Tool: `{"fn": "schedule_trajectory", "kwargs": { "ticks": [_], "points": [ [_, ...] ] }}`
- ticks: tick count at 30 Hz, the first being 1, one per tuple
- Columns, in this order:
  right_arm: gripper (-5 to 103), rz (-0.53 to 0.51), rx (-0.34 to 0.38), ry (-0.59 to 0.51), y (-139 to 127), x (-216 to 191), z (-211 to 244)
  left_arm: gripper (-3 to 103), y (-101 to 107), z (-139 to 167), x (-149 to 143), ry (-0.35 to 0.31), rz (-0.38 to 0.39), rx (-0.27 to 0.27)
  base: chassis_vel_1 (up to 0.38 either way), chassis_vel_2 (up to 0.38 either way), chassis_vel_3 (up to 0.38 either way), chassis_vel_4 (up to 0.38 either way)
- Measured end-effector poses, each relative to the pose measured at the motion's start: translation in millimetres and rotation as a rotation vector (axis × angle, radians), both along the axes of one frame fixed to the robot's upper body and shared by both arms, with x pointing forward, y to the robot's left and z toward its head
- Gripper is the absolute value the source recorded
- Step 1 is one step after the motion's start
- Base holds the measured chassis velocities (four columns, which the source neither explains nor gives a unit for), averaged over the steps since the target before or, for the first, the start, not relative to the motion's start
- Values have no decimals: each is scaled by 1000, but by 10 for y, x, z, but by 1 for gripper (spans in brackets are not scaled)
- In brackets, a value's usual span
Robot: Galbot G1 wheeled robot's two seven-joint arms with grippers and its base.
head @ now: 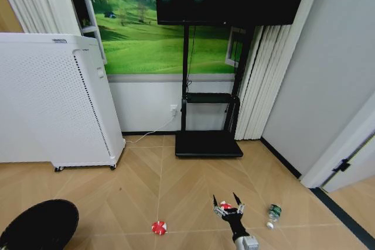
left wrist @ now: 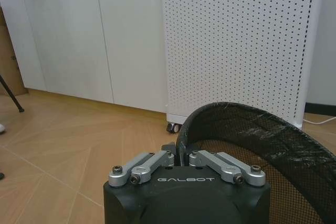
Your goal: Pick up the trash bin and place the garbage on the floor into it.
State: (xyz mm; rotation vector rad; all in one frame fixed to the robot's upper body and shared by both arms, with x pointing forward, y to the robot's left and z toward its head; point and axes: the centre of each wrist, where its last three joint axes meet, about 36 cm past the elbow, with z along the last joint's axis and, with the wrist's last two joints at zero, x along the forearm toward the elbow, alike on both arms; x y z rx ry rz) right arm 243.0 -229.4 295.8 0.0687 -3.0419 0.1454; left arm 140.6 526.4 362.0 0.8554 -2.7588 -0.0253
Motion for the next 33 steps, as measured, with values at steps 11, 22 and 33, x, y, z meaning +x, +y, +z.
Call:
{"fn": "schedule_trajectory", "kwargs": {
  "ticks": [11,22,33],
  "points": [
    [100,18,7,-2,35,-22,-11,7,-23,-22,10,-3,-12,-6,99,80,-88,-91],
    [100,29,10,2,82,-32,-27,7,-31,-20,19,-5,-12,-4,237,228,-229,-240],
    [100,42,19,15,190,109,-121,7,-72,63,126,-24,-48,15,313,314,-316,-317]
  ]
}}
